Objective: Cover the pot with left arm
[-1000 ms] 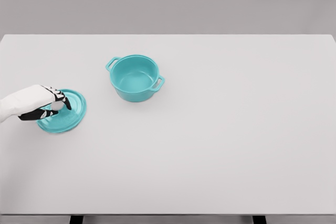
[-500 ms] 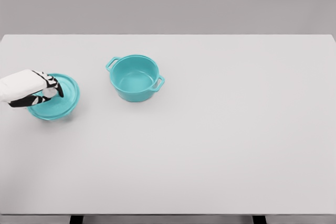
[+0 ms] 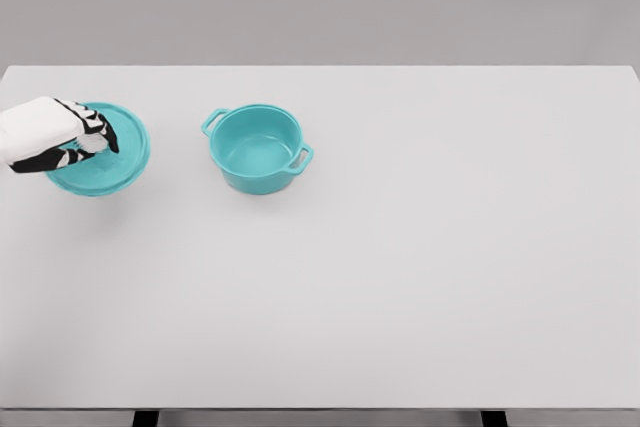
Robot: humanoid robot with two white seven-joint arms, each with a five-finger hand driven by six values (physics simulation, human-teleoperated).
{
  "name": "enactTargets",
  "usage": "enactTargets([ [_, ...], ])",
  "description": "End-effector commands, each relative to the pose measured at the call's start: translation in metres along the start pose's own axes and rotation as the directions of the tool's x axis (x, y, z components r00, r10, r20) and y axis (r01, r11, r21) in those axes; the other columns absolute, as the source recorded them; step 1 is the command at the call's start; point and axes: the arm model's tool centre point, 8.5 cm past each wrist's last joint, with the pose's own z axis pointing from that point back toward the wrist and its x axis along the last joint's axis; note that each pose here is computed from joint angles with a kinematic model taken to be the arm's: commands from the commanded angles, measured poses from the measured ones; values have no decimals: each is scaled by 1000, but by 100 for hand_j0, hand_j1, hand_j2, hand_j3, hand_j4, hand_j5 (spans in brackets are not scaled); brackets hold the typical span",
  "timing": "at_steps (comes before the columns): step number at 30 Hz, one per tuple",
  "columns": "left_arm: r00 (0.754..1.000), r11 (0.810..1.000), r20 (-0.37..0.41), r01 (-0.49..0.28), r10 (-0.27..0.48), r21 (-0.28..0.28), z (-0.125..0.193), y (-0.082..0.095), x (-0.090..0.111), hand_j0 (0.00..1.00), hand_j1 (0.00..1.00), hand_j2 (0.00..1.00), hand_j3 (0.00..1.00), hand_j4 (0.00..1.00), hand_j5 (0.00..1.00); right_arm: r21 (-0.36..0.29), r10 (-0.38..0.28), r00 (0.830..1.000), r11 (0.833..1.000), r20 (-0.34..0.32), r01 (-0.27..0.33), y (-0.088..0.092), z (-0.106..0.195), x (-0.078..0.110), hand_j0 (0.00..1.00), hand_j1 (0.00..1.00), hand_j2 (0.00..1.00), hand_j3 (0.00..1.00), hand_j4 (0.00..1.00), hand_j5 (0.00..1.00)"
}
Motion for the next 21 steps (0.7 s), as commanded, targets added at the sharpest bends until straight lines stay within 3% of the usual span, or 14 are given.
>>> enactTargets([
  [1,1000,1000,6,-9,9,11,-2,1,1,51,51,51,51,51,51,0,0,1000,1000,0,0,0,0,0,100,100,100,100,100,100],
  [8,999,999,41,-9,7,47,-12,11,10,51,51,51,51,51,51,0,0,1000,1000,0,0,0,0,0,100,100,100,100,100,100],
  [21,994,995,105,-39,29,96,-42,10,30,50,50,50,50,50,50,0,0,1000,1000,0,0,0,0,0,100,100,100,100,100,100],
])
